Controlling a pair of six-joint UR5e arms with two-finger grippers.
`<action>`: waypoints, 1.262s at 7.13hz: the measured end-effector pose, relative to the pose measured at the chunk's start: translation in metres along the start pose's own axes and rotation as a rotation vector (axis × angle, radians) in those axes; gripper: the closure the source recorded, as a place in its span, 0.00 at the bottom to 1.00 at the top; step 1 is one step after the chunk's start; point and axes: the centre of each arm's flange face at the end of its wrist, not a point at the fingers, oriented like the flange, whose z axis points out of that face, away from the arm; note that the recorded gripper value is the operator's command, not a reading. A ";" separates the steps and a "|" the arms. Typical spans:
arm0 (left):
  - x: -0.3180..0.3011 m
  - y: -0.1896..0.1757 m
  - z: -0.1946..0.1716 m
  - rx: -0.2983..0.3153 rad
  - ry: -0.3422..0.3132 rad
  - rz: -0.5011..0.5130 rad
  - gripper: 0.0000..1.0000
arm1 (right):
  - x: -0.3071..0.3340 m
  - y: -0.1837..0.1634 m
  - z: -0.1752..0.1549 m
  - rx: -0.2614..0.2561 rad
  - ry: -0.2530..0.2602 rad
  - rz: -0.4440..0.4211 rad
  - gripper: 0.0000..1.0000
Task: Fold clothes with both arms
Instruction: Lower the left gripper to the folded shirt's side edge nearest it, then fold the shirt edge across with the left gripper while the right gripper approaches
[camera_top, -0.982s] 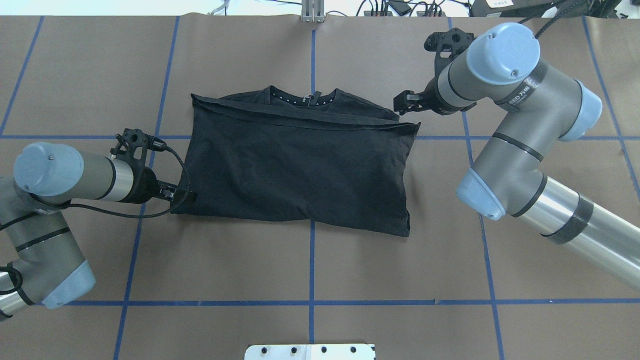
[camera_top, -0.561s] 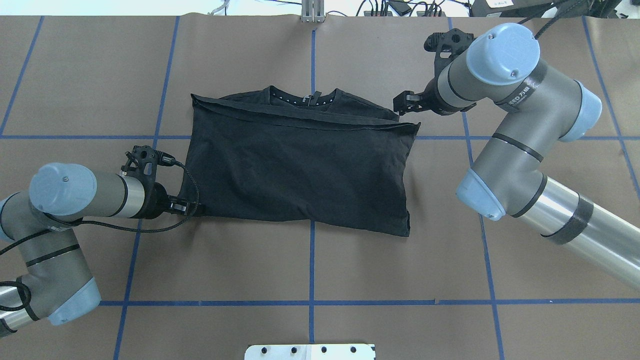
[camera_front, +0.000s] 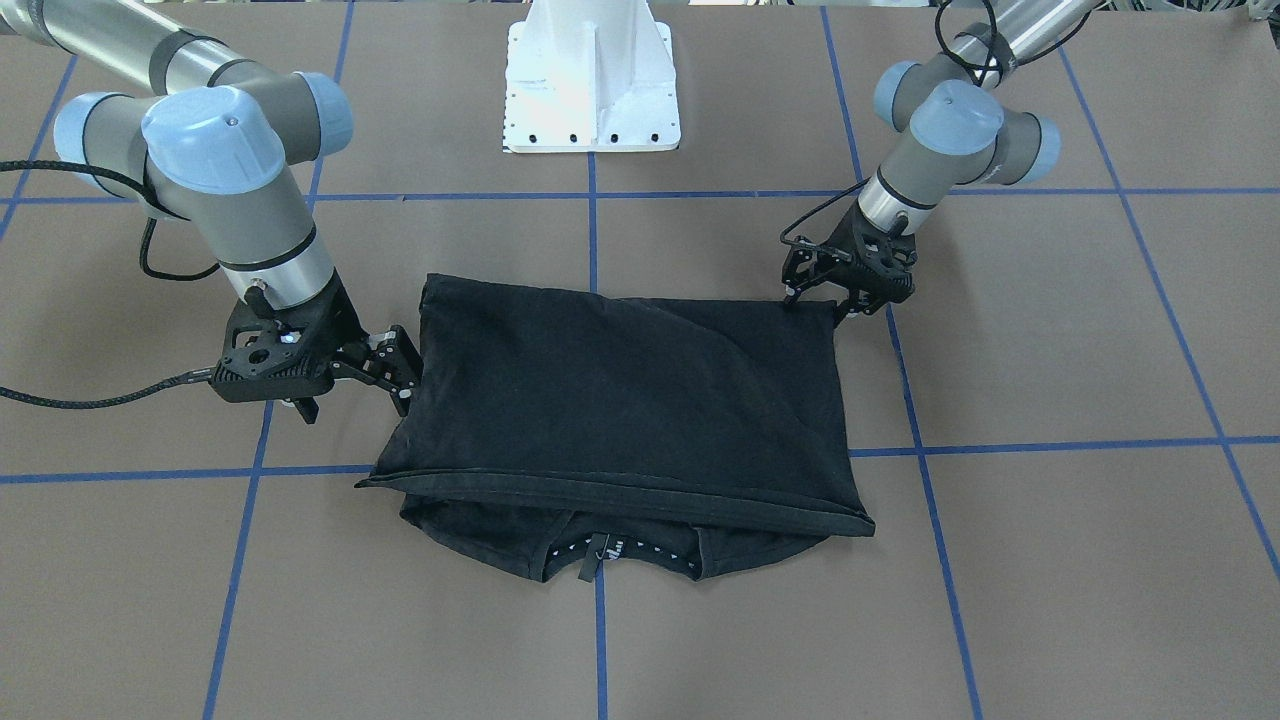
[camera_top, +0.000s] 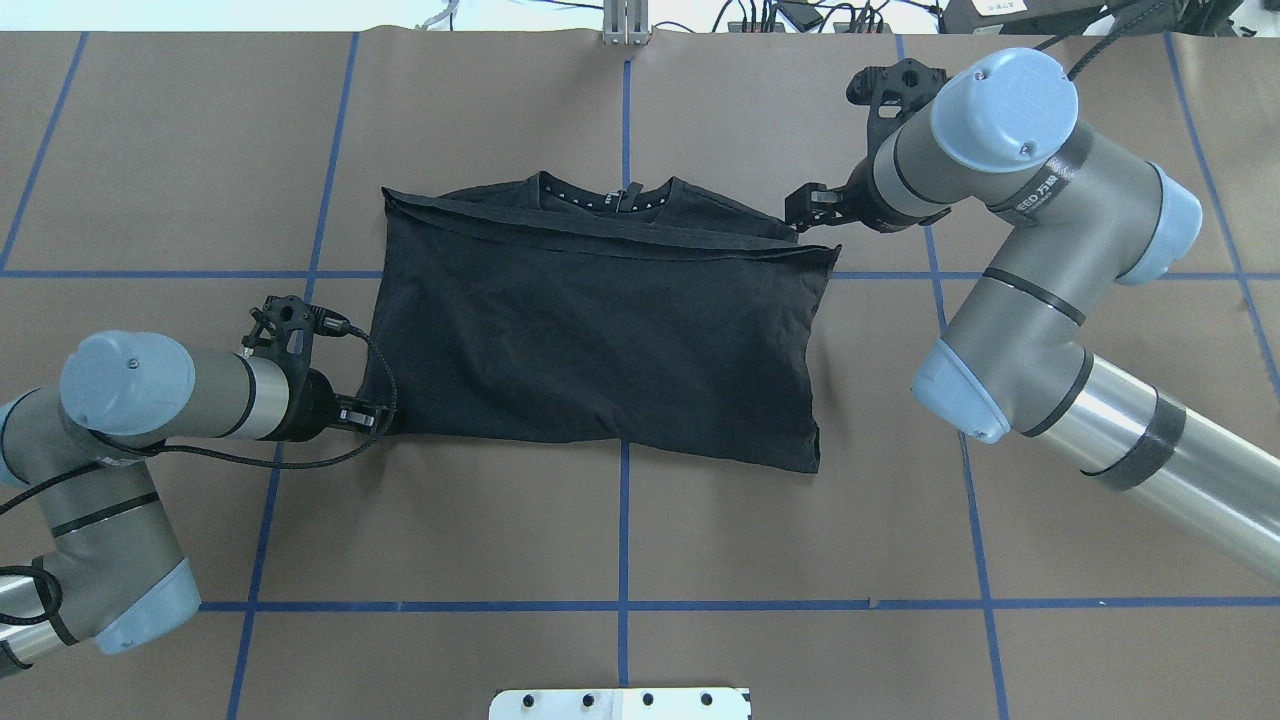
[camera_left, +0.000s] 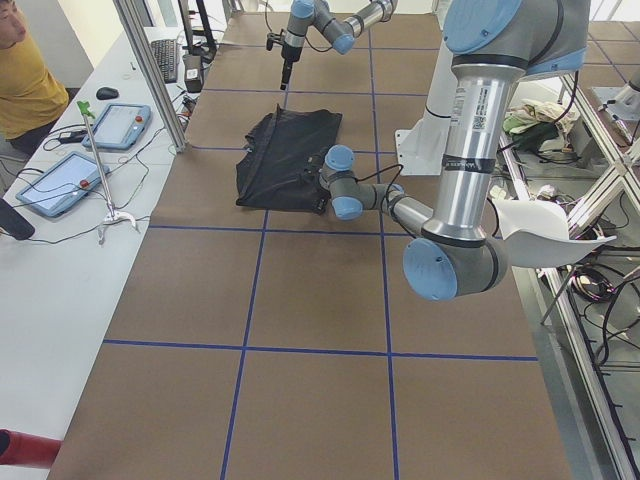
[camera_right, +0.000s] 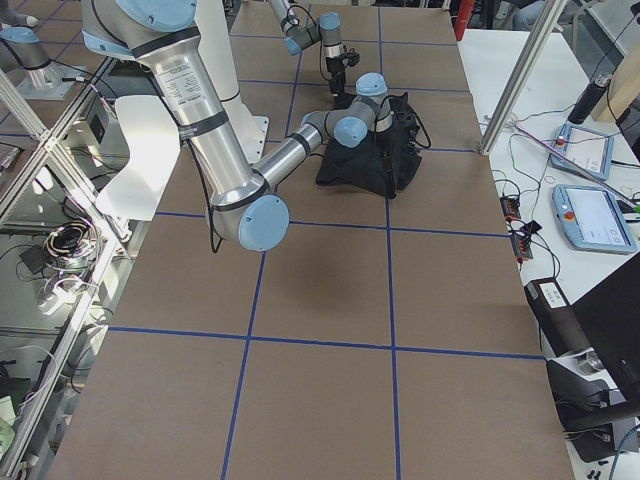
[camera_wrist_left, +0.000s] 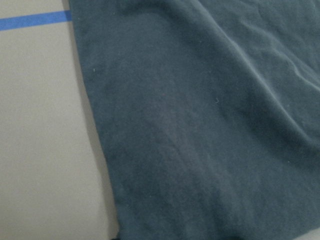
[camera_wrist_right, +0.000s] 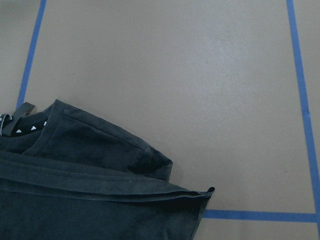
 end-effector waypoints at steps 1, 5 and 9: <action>0.000 0.000 0.000 0.000 -0.001 0.001 1.00 | 0.000 0.000 0.000 0.000 0.000 0.000 0.00; -0.007 -0.014 -0.011 0.026 -0.008 0.050 1.00 | -0.004 0.004 -0.001 -0.002 -0.005 -0.006 0.00; -0.101 -0.131 -0.019 0.137 -0.178 0.154 1.00 | -0.007 0.006 -0.001 -0.003 -0.010 -0.009 0.00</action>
